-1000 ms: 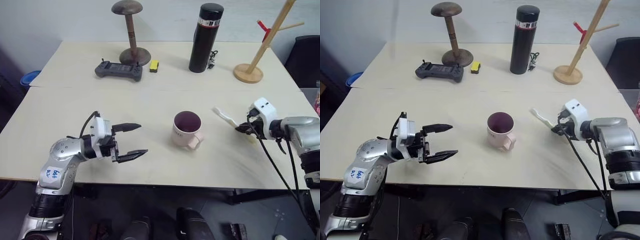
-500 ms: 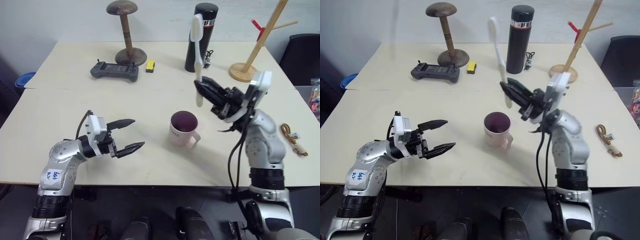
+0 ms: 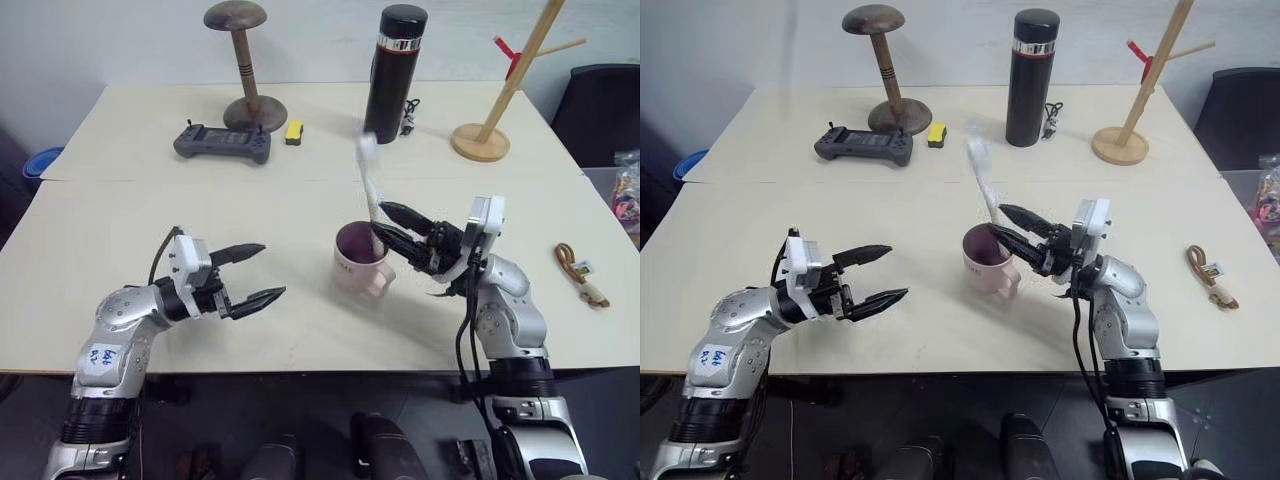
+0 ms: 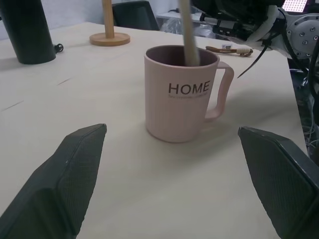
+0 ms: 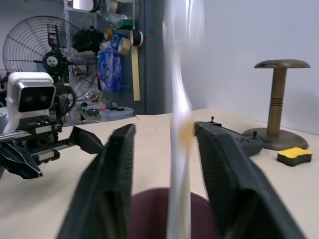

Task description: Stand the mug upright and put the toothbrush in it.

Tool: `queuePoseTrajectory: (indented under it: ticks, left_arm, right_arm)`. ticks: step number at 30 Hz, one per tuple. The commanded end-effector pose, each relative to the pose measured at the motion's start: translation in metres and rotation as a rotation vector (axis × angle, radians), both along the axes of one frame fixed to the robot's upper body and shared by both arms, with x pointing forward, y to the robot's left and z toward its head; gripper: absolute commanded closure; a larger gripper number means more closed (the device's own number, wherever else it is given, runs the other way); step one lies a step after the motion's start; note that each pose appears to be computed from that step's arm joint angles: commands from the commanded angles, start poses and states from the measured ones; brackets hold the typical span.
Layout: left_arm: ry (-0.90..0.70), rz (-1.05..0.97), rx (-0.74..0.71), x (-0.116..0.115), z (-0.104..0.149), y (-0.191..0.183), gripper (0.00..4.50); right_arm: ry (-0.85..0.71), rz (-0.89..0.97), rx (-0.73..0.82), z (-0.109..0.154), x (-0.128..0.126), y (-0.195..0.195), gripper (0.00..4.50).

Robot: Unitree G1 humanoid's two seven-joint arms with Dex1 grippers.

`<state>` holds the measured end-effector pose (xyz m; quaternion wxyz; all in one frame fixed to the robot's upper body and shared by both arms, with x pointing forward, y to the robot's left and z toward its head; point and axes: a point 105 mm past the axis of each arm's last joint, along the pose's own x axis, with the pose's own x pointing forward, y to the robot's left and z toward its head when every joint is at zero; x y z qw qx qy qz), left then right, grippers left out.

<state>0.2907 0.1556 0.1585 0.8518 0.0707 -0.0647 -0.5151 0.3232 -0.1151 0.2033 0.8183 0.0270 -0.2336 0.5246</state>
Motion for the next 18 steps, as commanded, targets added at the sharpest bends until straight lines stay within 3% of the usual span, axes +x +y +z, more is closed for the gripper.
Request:
queuePoseTrajectory:
  ticks: [1, 5, 12, 15, 18]
  left_arm:
    - [-0.033, 0.024, 0.007, -0.001, 0.006, 0.008, 0.00]
    - [-0.032, 0.083, 0.040, -0.002, -0.001, 0.022, 0.00]
    - [0.024, 0.217, 0.328, -0.024, -0.040, 0.075, 0.00]
    - [0.015, 0.258, 0.396, -0.032, -0.045, 0.087, 0.00]
    - [-0.012, 0.286, 0.397, -0.034, -0.045, 0.089, 0.00]
  right_arm:
    - [-0.068, -0.016, -0.018, 0.010, -0.004, -0.006, 1.30]
    - [-0.051, -0.062, -0.074, 0.007, -0.013, -0.030, 0.09]
    - [0.077, -0.124, -0.472, -0.043, -0.049, -0.119, 0.03]
    - [0.114, -0.176, -0.545, -0.060, -0.054, -0.147, 0.03]
    - [0.111, -0.263, -0.504, -0.060, -0.047, -0.162, 0.03]
